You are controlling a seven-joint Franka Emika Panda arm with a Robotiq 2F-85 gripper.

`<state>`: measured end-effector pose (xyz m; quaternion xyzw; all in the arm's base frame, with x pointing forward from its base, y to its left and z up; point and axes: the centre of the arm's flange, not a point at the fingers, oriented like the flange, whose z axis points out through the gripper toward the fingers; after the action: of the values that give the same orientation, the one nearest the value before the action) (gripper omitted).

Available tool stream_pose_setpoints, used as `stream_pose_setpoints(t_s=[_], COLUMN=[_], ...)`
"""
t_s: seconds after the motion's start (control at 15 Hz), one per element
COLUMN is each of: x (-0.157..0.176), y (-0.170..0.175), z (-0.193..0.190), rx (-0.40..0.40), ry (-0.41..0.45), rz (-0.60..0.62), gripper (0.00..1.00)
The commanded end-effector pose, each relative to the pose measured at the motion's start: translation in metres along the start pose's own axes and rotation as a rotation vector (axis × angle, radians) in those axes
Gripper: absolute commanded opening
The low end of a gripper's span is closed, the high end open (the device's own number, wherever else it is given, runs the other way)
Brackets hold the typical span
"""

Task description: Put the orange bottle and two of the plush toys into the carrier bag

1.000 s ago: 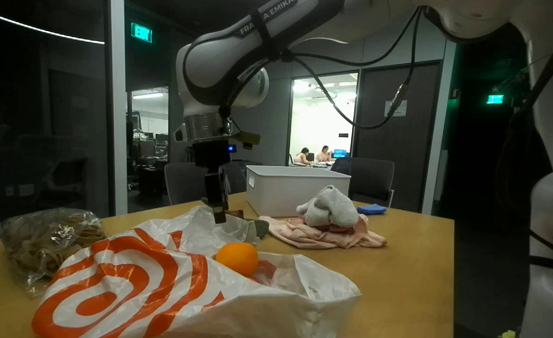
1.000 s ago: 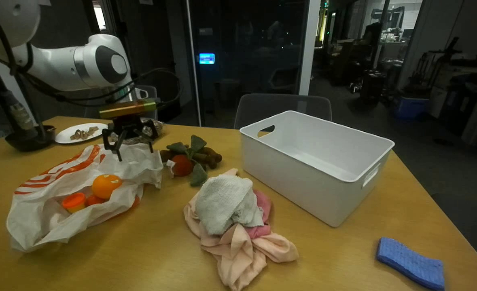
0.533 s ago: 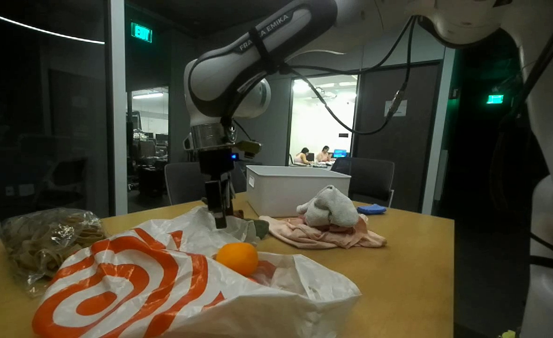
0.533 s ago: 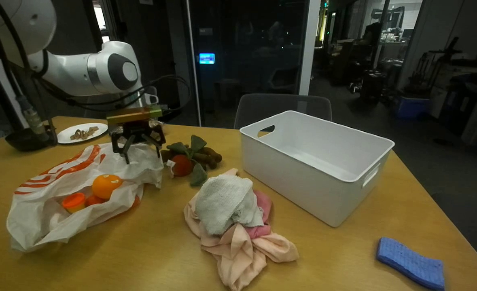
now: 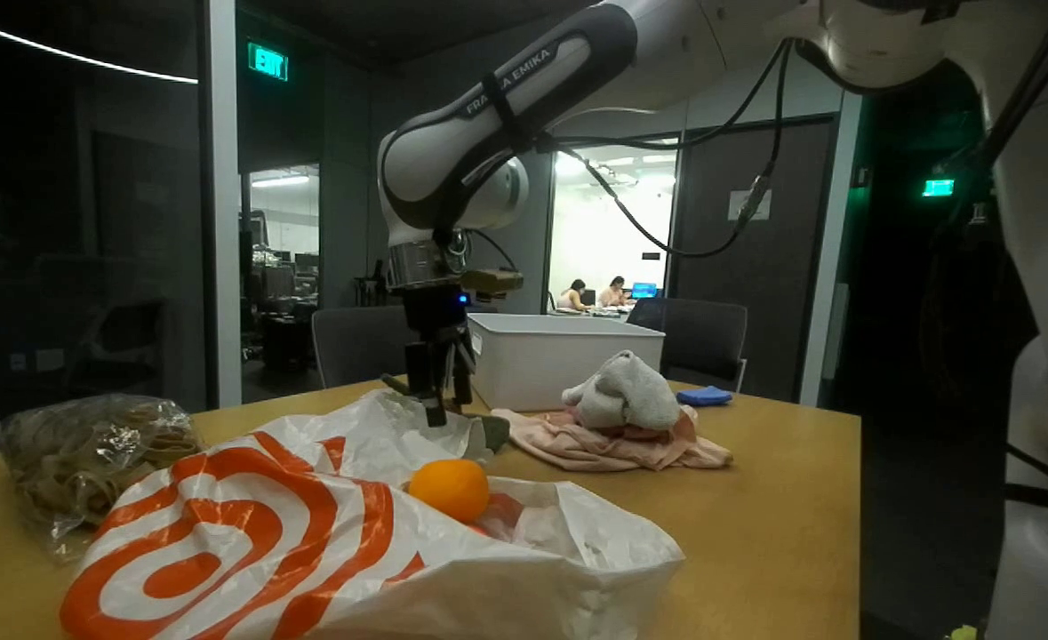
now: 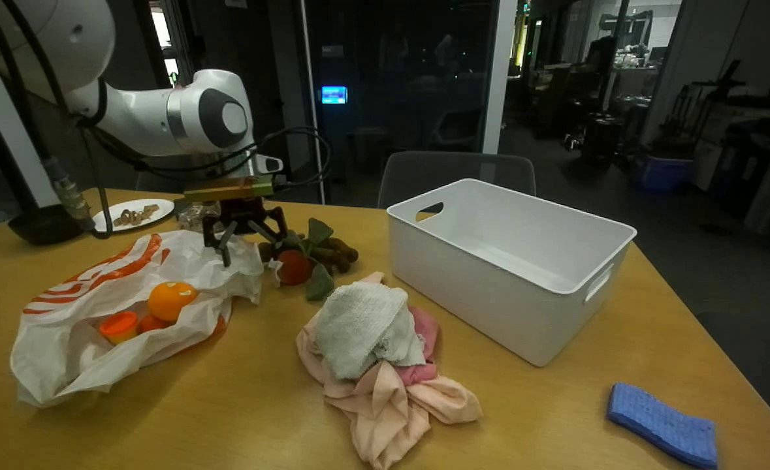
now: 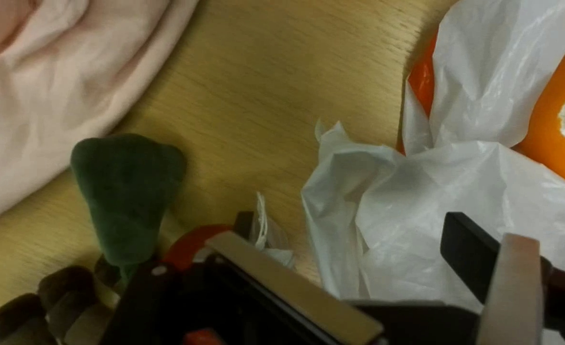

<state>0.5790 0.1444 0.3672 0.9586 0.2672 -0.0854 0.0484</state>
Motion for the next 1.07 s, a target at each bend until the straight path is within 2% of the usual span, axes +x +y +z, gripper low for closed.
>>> stream_pose_setpoints(t_s=[0.0,0.07,0.13,0.47,0.67,1.0], x=[0.006,0.005,-0.002,0.002,0.001,-0.001], y=[0.007,0.005,0.002,0.008,0.02,0.031], z=[-0.001,-0.004,0.006,-0.001,0.01,0.033], rx=[0.075,0.095,0.055,0.097,0.12,0.2], ry=[-0.048,-0.038,-0.036,-0.024,-0.062,-0.109], rz=[0.083,0.09,0.053,0.086,0.121,0.141], gripper=[1.0,1.0,1.0,1.0,1.0,1.0])
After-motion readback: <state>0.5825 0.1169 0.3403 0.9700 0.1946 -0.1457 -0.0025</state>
